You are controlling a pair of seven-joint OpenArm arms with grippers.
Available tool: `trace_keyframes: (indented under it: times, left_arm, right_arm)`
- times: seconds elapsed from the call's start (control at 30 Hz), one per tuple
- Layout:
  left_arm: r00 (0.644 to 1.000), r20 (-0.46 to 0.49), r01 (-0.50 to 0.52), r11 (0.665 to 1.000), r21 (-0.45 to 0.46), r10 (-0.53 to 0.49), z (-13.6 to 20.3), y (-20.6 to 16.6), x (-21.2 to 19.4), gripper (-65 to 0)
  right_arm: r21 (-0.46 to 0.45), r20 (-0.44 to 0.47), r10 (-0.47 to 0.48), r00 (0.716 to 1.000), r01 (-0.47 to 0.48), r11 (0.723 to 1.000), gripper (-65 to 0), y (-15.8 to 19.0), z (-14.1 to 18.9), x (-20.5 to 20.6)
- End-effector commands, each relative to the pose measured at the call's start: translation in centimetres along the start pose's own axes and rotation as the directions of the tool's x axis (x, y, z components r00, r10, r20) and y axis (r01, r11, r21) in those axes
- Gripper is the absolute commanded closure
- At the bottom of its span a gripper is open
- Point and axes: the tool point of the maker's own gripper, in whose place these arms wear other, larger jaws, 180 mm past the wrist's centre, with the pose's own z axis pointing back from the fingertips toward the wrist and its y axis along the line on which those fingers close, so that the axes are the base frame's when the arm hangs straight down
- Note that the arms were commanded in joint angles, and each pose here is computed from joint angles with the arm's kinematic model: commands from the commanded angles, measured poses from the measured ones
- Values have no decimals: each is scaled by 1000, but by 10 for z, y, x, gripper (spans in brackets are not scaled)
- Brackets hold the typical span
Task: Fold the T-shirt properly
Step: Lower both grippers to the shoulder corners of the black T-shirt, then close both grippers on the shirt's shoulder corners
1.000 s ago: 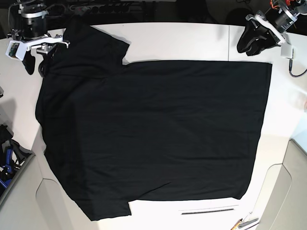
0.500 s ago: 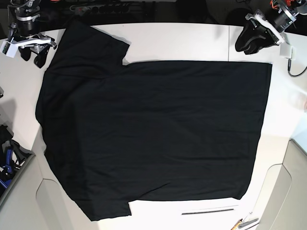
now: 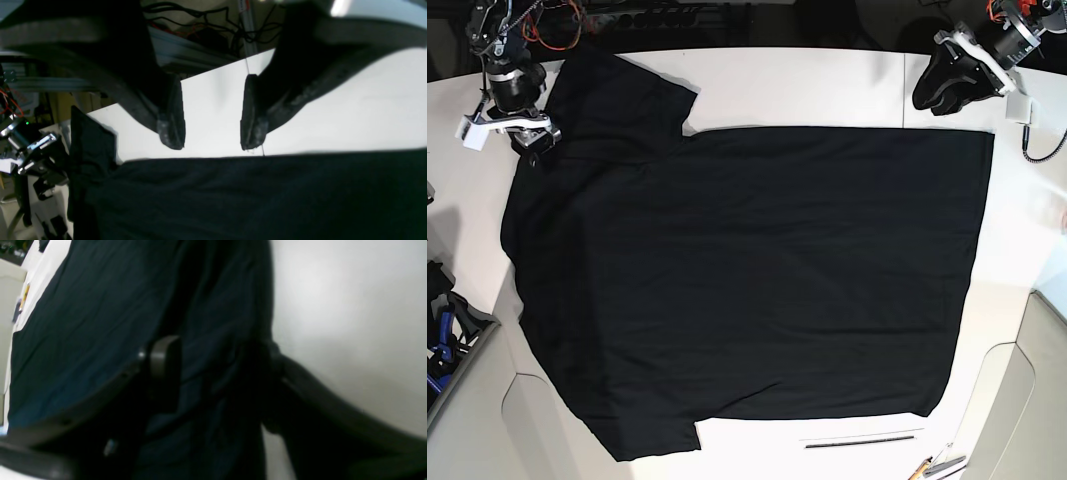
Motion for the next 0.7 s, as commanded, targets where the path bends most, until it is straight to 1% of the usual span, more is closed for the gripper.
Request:
trace_keyframes:
  times: [0.0, 0.07, 0.1, 0.23, 0.33, 0.43, 0.53, 0.67]
  left_arm:
    - [999, 34, 6, 1000, -19, -5, 2, -5, 8, -302]
    - [999, 48, 2, 1000, -19, -1, 2, -5, 10, -302]
    - [999, 53, 1, 1000, -17, 0, 2, -5, 11, -302]
    - [995, 104, 7, 1000, 13, -9, 1, 1, 23, -302]
    - [990, 124, 54, 996, 66, -62, 1, 13, 35, -302]
    - [989, 135, 30, 982, 188, -56, 4, 42, 46, -302]
    - [988, 151, 8, 969, 247, -46, 6, 67, 51, -302]
    - [987, 153, -86, 944, 318, 38, 4, 111, 42, -302]
  right_arm:
    - [6, -5, 16, 1000, -16, 1000, -210, 1, -1, 3]
    - [12, -2, 23, 1000, -23, 1000, -59, 3, -2, 6]
    - [18, 0, 26, 1000, -26, 999, 0, 4, -2, 6]
    - [38, -2, 39, 999, -39, 999, 0, 7, -2, 5]
    - [37, -2, 39, 999, -39, 999, 0, 7, -2, 5]
    - [37, -2, 39, 999, -39, 999, 0, 7, -2, 5]
    - [38, -2, 39, 999, -39, 999, 0, 7, -2, 5]
    - [38, -2, 39, 999, -38, 999, 0, 7, -2, 5]
